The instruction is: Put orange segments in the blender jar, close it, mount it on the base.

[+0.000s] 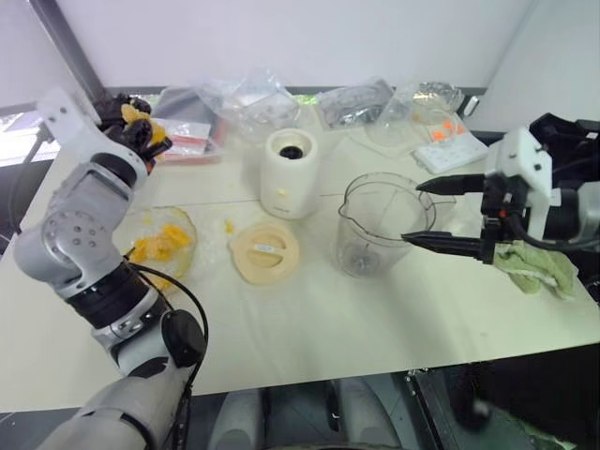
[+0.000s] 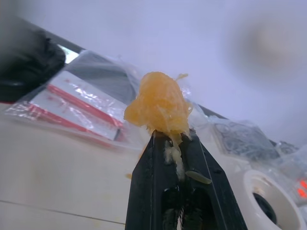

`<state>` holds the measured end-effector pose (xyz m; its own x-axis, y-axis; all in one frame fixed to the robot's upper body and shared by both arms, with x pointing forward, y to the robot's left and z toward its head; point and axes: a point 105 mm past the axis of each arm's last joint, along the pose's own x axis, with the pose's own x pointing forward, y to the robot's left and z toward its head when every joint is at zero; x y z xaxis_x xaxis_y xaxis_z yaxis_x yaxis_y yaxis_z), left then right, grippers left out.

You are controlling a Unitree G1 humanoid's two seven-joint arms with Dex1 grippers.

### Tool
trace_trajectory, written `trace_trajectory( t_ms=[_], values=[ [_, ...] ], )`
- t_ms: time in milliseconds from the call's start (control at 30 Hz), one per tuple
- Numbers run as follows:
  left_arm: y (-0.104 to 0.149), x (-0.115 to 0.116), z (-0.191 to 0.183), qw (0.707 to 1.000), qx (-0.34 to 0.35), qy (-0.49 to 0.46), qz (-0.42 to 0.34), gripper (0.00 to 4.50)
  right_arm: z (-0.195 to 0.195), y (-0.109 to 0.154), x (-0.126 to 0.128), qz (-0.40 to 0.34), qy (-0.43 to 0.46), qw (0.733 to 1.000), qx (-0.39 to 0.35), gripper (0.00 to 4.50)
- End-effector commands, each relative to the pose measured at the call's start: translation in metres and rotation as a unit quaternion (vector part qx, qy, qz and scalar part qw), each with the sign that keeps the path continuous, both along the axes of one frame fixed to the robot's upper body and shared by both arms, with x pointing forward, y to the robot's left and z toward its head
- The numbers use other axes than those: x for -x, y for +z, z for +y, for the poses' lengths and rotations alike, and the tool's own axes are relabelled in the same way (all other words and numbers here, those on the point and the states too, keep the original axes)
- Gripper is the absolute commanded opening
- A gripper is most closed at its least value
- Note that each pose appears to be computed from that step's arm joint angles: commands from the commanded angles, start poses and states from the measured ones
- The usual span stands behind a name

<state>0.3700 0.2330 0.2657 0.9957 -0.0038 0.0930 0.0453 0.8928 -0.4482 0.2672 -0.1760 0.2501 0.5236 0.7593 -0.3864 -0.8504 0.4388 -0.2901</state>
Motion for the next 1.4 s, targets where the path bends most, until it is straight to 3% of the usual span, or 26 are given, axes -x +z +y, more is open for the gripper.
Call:
trace_trajectory(
  t_ms=[33,300,433,800,1000,1300,1400],
  values=[
    [0.046,0.002,-0.021,0.994,-0.020,-0.054,-0.091,0.03,-0.003,0.015,0.005,-0.041,-0.010,0.999,-0.001,4.50],
    [0.081,-0.009,-0.082,0.967,-0.048,-0.198,-0.153,0.03,-0.007,0.013,0.012,-0.047,-0.034,0.998,-0.008,4.50],
    [0.092,-0.008,-0.121,0.938,-0.069,-0.291,-0.176,0.03,-0.010,0.010,0.015,-0.049,-0.050,0.998,-0.011,4.50],
    [0.108,0.010,-0.228,0.823,-0.070,-0.522,-0.212,0.03,-0.017,0.004,0.033,-0.061,-0.107,0.992,-0.016,4.50],
    [0.090,0.034,-0.261,0.741,-0.092,-0.634,-0.200,0.03,-0.017,0.008,0.047,-0.080,-0.138,0.987,-0.017,4.50],
    [0.046,0.039,-0.272,0.674,-0.120,-0.717,-0.128,0.03,-0.024,0.003,0.055,-0.086,-0.172,0.981,-0.022,4.50],
    [0.032,0.033,-0.276,0.674,-0.132,-0.718,-0.110,0.03,-0.025,-0.002,0.055,-0.084,-0.179,0.980,-0.020,4.50]
  ],
)
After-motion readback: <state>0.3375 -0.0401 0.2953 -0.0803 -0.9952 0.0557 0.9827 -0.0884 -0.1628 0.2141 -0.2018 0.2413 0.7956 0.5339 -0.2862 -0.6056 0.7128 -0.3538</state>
